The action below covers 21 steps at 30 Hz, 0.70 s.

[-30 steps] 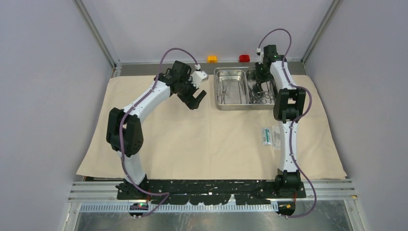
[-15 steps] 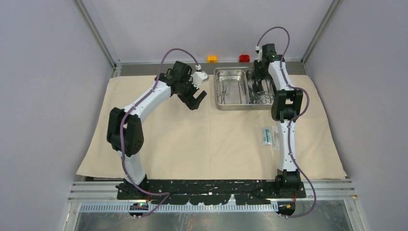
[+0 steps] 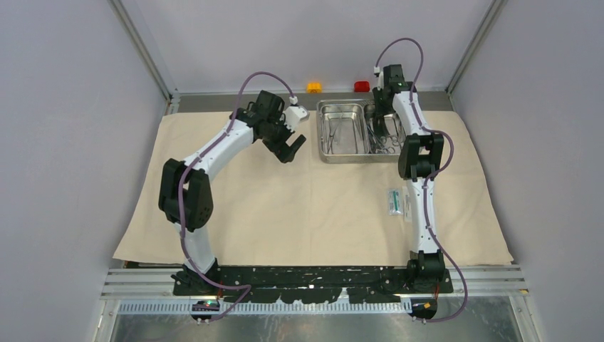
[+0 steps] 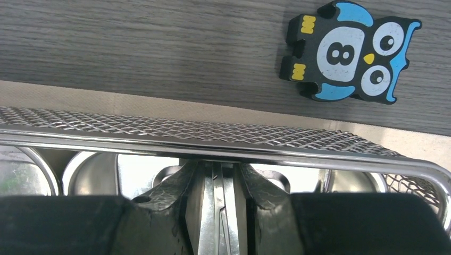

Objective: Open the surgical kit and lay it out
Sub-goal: Pick up the medical item from the container.

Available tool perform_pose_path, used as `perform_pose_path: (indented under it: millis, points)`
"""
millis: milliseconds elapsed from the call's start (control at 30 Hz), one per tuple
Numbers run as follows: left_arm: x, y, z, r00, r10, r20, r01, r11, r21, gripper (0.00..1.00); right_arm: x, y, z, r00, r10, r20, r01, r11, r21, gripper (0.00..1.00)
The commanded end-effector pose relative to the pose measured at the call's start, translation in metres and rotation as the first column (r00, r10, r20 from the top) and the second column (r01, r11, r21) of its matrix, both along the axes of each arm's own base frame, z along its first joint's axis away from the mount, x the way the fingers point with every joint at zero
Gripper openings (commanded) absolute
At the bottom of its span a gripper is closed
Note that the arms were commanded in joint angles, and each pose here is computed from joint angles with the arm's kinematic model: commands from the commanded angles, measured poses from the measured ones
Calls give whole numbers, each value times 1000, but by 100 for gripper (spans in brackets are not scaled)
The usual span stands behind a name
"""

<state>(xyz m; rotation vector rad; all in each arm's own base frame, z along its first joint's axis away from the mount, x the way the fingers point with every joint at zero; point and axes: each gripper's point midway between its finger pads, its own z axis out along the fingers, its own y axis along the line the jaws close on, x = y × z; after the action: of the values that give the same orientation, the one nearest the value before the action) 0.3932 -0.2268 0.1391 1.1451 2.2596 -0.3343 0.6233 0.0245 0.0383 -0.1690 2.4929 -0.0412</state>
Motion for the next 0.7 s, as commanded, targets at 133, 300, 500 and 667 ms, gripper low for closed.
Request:
perform_pose_path:
  millis: [133, 300, 500, 667]
  points:
    - [6, -5, 10, 999, -19, 33, 19, 1000, 0, 100, -11, -7, -30, 997, -7, -78, 3, 999, -50, 24]
    - [5, -4, 10, 999, -20, 32, 20, 1000, 4, 100, -11, -9, -29, 997, -14, -75, 10, 999, -51, 17]
    - [6, -4, 11, 999, -20, 35, 20, 1000, 4, 100, -8, -10, -24, 998, -20, -63, 18, 999, -37, 10]
    - [7, -5, 11, 999, -22, 37, 22, 1000, 5, 100, -6, -6, -7, 999, -19, -36, 20, 1000, 11, 2]
